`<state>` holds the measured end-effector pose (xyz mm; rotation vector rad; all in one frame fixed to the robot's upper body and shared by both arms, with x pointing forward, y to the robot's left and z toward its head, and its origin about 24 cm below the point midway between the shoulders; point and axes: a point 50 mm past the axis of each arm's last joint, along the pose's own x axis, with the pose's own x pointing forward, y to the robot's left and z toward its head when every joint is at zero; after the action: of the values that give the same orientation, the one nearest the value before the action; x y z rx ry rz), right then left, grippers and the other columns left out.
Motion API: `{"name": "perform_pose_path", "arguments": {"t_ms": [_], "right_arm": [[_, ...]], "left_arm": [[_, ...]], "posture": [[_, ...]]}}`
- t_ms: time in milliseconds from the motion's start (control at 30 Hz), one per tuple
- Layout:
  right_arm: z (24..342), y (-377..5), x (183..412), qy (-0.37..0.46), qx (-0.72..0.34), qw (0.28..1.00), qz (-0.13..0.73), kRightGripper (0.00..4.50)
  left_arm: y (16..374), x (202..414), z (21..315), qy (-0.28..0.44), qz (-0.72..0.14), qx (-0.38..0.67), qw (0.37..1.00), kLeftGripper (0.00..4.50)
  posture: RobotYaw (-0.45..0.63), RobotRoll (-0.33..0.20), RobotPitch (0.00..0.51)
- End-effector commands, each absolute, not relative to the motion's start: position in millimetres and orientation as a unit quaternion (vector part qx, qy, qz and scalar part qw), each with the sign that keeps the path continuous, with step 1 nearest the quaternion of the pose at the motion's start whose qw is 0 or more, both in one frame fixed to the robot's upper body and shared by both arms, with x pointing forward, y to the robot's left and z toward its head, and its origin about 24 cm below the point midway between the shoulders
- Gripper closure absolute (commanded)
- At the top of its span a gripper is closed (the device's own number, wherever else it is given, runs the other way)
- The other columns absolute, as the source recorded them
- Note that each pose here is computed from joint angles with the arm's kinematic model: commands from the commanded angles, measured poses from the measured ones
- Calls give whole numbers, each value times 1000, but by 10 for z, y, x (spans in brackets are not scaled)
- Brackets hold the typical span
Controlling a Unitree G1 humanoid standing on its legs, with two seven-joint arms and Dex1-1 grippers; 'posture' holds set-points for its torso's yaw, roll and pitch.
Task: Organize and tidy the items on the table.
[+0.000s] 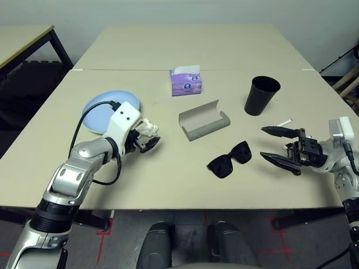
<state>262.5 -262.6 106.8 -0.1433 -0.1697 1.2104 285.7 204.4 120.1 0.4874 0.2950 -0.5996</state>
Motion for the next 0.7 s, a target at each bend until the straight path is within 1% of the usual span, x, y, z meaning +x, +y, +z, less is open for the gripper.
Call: {"name": "perform_pose_path", "arguments": {"t_ms": [33,133,200,233,267,367,400,433,467,567,700], "right_arm": [[1063,-2639,2602,-77,-72,820,563,0],[1061,-2635,2600,-77,-73,821,561,0],[1058,-2634,2597,-77,-73,821,561,0],[1056,-2632,2595,-77,-73,821,560,0],[1053,-2632,2593,-77,-73,822,560,0],[1047,-2635,2590,-77,-74,823,558,0],[1044,-2638,2589,-76,-74,823,558,0],[1043,-2640,2588,-76,-75,823,558,0],[1040,-2643,2587,-76,-75,824,557,0],[1035,-2647,2585,-75,-76,824,556,0],[1030,-2656,2588,-74,-77,825,555,0]], "left_arm": [[2041,2867,1091,150,-294,261,907,57],[2056,2899,1043,154,-281,270,908,661],[2068,2925,1023,158,-271,275,909,1423],[2078,2934,1015,161,-268,274,909,1915],[2088,2946,1011,163,-262,275,911,2248],[2098,2964,1006,164,-257,277,911,3497],[2100,2966,1005,164,-257,278,911,3814],[2101,2968,1005,165,-256,278,911,4278],[2105,2970,1008,165,-255,279,911,4474],[2109,2980,1058,159,-256,269,915,4474],[2070,2960,1242,145,-278,200,928,4474]], "posture": [[37,0,70],[33,0,69],[33,0,69],[30,0,69],[30,0,69],[30,0,69],[30,0,69],[30,0,69],[28,0,68],[28,0,68],[32,0,69]]}}
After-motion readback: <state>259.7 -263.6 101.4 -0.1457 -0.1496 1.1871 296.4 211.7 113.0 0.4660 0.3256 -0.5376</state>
